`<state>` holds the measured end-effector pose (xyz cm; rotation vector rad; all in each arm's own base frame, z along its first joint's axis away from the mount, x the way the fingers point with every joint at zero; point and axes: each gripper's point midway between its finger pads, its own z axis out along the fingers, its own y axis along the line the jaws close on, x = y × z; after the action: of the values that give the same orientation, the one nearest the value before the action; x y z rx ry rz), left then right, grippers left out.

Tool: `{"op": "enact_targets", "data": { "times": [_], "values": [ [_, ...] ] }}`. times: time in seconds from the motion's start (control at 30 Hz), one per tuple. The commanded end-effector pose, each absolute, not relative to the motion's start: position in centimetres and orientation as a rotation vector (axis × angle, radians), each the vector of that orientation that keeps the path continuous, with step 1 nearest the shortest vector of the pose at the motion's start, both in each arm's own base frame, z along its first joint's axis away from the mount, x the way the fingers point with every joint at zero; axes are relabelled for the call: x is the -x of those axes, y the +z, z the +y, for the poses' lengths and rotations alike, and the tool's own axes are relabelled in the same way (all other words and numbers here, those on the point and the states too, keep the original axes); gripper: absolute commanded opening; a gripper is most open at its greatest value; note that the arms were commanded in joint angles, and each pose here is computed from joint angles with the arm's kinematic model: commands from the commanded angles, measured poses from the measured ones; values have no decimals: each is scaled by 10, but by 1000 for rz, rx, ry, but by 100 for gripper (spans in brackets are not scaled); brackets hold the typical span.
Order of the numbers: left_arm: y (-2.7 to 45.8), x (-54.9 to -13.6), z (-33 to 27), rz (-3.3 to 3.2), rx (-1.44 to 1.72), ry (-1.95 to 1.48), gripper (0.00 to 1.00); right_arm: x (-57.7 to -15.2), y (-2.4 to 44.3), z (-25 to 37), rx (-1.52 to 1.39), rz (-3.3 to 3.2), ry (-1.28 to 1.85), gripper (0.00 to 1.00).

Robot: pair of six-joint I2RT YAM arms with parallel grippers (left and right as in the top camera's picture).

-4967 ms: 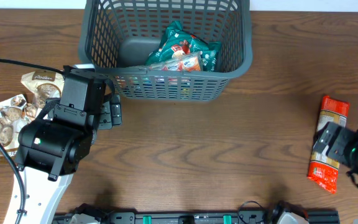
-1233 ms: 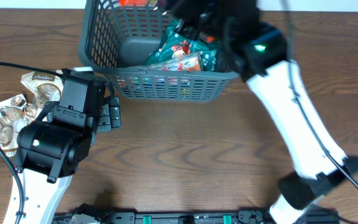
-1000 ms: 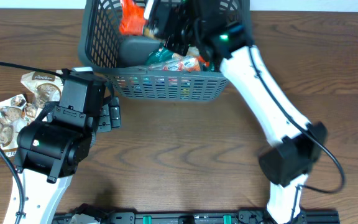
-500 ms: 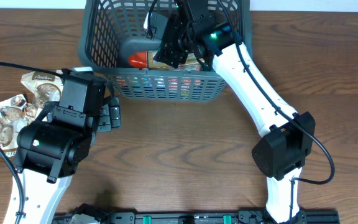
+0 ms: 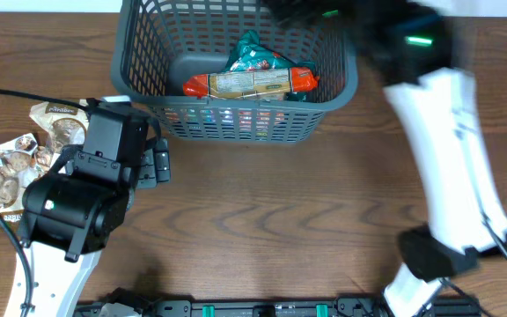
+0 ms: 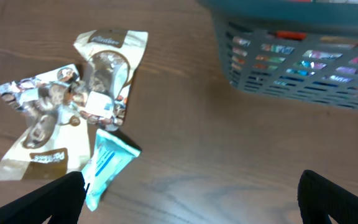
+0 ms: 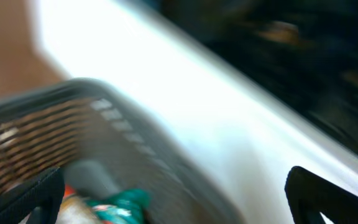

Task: Pack container
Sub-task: 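Withdraw the right arm and move the left gripper toward the wrappers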

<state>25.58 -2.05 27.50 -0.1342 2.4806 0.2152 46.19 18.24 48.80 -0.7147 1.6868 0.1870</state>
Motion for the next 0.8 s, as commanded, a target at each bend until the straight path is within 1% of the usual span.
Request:
{"op": "enact_targets", "data": {
  "times": [0.0,0.1,0.17,0.27,0.37,0.43,0.57,0.67,0.77],
  "values": [
    [298,-242,1,2416,237,281,99,-452,505,89,247,1829,206,99],
    [313,-222,27,2427,352,352,99,-441,476,27,86,1981,141,99],
    [321,-207,46,2442,438,397,99,-436,452,-2,14,2078,105,99],
    [323,-180,69,2482,559,470,99,-436,421,-28,-59,2183,81,99],
    [315,-153,81,2562,598,540,99,-444,394,-39,-90,2250,75,99],
    [311,-143,75,2612,580,500,99,-450,378,-42,-92,2284,74,99],
    [302,-132,45,2683,308,295,98,-463,344,-44,-86,2356,77,99],
    [294,-118,29,2682,189,183,98,-470,323,-45,-59,2397,69,99],
    [287,-104,29,2665,168,191,98,-475,307,-46,-27,2417,56,99]
  ]
}}
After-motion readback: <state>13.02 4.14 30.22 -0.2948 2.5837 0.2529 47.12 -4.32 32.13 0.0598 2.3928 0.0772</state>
